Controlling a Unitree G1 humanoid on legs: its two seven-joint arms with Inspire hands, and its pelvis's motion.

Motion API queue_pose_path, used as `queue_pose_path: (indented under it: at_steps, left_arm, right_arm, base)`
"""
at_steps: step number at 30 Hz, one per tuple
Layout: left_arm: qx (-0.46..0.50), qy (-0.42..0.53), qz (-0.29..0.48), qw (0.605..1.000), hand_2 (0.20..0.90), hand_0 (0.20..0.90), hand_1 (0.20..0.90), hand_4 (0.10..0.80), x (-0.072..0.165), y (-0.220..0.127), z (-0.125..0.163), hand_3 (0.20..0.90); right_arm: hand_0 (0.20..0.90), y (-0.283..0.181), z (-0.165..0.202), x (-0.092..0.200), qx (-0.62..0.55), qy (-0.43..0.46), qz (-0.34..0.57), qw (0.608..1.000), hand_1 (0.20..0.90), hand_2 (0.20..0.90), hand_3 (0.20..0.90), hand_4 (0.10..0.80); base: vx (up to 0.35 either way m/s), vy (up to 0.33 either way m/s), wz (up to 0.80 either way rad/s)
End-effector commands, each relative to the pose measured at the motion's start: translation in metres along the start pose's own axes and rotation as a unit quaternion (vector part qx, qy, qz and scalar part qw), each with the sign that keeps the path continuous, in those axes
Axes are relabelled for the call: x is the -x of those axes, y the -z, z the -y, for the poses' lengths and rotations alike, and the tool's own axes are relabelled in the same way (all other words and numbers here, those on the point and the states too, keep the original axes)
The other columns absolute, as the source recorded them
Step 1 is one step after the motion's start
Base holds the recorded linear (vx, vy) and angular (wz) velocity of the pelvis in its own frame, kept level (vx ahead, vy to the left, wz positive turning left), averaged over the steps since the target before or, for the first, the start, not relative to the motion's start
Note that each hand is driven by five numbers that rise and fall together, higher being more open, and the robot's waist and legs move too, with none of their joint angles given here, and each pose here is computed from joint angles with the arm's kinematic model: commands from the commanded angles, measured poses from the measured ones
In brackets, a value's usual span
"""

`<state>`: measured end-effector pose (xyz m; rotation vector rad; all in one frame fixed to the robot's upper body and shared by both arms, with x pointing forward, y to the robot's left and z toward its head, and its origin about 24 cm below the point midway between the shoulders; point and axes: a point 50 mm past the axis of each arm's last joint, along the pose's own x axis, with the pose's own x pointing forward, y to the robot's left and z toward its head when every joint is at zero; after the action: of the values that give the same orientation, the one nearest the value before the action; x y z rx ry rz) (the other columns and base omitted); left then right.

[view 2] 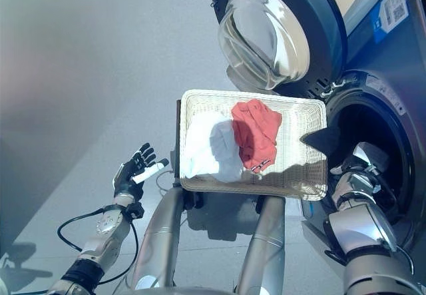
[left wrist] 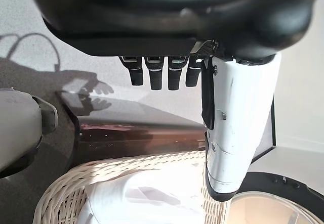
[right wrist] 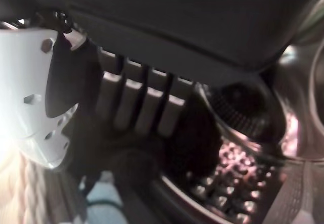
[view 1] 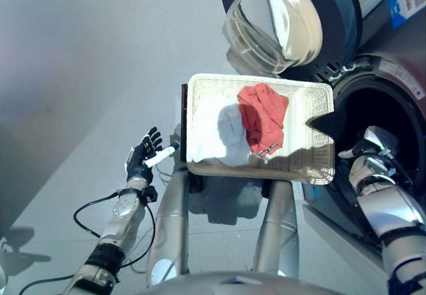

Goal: Pick up the clothes and place them into the washing machine

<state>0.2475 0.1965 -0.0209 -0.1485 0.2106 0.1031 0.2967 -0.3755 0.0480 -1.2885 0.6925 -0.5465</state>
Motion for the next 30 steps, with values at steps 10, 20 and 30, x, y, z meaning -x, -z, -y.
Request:
queue_pose_path:
  at_steps: [10,20,30]
  left_arm:
    - [-0.003,-0.001,0.068,0.998,0.900,0.900,0.900,0.800,0.007,-0.025,-0.007,0.900]
    - [-0.005,-0.018,0.068,0.997,0.900,0.900,0.900,0.800,0.007,-0.025,-0.012,0.900]
    - [0.009,-0.018,0.068,0.998,0.900,0.900,0.900,0.800,0.007,-0.025,-0.007,0.900]
  right_arm:
    - [0.200,0.017,0.029,-0.008,-0.115,0.063,-0.057,0.990,0.200,0.200,0.200,0.300]
    - [0.200,0.007,0.008,-0.001,-0.593,0.061,-0.171,0.785,0.200,0.200,0.200,0.300]
    - [0.200,0.001,0.017,-0.001,-0.795,0.109,-0.219,0.555,0.200,0.200,0.200,0.300]
  base:
    - [0.000,0.000,0.00]
    - [0.007,-0.003,0.00]
    - [-0.008,0.006,0.01]
